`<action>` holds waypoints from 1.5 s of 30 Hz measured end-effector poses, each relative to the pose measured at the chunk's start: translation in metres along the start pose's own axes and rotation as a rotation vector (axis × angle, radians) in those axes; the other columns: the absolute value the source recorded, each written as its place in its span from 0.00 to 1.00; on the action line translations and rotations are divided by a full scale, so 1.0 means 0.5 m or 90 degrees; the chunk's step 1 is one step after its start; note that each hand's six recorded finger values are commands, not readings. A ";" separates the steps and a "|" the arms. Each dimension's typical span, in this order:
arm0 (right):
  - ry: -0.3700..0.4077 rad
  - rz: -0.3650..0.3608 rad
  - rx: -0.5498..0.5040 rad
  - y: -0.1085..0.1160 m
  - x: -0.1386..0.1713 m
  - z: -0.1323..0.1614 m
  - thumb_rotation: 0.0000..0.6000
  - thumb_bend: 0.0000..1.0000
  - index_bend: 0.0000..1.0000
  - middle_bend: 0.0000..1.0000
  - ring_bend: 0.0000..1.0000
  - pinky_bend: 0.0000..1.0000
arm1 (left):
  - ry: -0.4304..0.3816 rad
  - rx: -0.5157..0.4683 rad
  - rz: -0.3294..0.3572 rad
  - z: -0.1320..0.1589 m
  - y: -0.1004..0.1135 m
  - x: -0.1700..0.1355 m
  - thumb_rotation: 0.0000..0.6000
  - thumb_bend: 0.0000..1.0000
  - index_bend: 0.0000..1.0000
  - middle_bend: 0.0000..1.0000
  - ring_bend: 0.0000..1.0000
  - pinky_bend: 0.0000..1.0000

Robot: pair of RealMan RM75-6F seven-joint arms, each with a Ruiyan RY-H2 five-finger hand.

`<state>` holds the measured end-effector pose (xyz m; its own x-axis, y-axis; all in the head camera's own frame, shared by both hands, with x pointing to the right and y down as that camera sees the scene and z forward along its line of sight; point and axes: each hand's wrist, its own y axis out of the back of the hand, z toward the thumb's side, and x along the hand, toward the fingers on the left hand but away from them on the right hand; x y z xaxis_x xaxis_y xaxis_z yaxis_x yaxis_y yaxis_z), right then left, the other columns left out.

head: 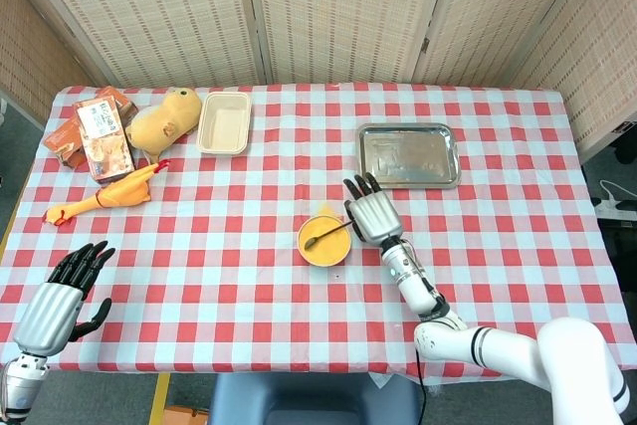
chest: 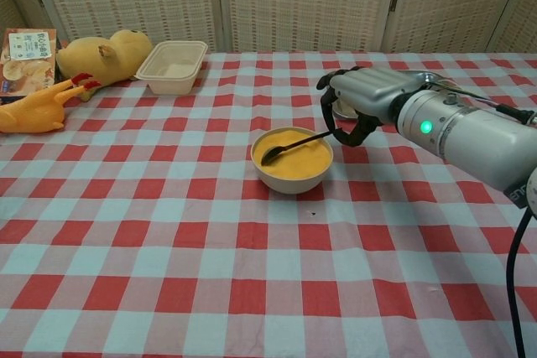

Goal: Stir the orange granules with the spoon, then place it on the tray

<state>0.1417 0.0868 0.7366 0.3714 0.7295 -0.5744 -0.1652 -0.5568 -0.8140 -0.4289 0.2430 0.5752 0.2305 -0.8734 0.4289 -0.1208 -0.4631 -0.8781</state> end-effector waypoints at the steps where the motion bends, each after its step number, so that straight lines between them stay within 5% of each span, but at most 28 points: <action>1: 0.000 0.000 0.001 0.000 0.000 0.000 1.00 0.39 0.51 0.08 0.00 0.00 | 0.000 0.000 0.000 0.000 0.000 0.000 1.00 0.45 0.00 0.00 0.00 0.12; 45: 0.000 -0.006 -0.008 -0.001 -0.004 0.005 1.00 0.40 0.54 0.09 0.00 0.00 | 0.001 -0.003 -0.008 -0.002 -0.001 0.000 1.00 0.46 0.00 0.00 0.00 0.12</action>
<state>0.1388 0.0863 0.7380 0.3721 0.7349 -0.5670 -0.1507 -0.5549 -0.8181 -0.4298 0.2431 0.5760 0.2308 -0.8680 0.4396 -0.1221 -0.4740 -0.8720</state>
